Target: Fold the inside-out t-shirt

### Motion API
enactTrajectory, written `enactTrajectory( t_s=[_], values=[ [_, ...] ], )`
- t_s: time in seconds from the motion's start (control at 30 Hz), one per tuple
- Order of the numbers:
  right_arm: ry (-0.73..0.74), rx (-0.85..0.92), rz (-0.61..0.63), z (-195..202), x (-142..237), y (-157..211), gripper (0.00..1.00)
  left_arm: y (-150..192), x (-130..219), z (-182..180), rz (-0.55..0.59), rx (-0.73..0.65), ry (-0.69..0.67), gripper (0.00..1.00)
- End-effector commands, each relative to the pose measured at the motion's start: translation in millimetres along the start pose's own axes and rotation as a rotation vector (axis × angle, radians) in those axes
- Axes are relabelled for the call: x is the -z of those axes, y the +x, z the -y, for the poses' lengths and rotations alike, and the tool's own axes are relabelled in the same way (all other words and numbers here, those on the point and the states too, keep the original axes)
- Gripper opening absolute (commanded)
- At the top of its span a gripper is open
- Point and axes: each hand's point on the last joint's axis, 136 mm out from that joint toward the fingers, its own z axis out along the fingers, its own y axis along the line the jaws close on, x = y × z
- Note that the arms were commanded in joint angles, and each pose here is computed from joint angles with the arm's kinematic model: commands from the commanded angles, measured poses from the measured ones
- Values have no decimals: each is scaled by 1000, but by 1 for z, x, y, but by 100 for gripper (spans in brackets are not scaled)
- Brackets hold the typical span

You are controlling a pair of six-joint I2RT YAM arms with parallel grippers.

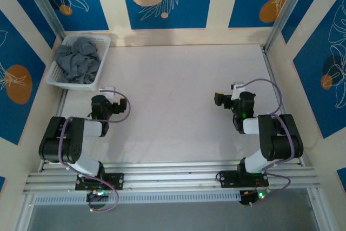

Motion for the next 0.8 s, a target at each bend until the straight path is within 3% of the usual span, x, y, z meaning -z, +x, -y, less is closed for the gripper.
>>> enactTrajectory(
  t_s=[0.0,0.77],
  values=[
    [15,38,66,-4,4,-10,99,-17,0,4,48,-13,23,99],
    [-13,-48,45,8,5,-12,99,-17,-1,4,48,-13,23,99]
  ],
)
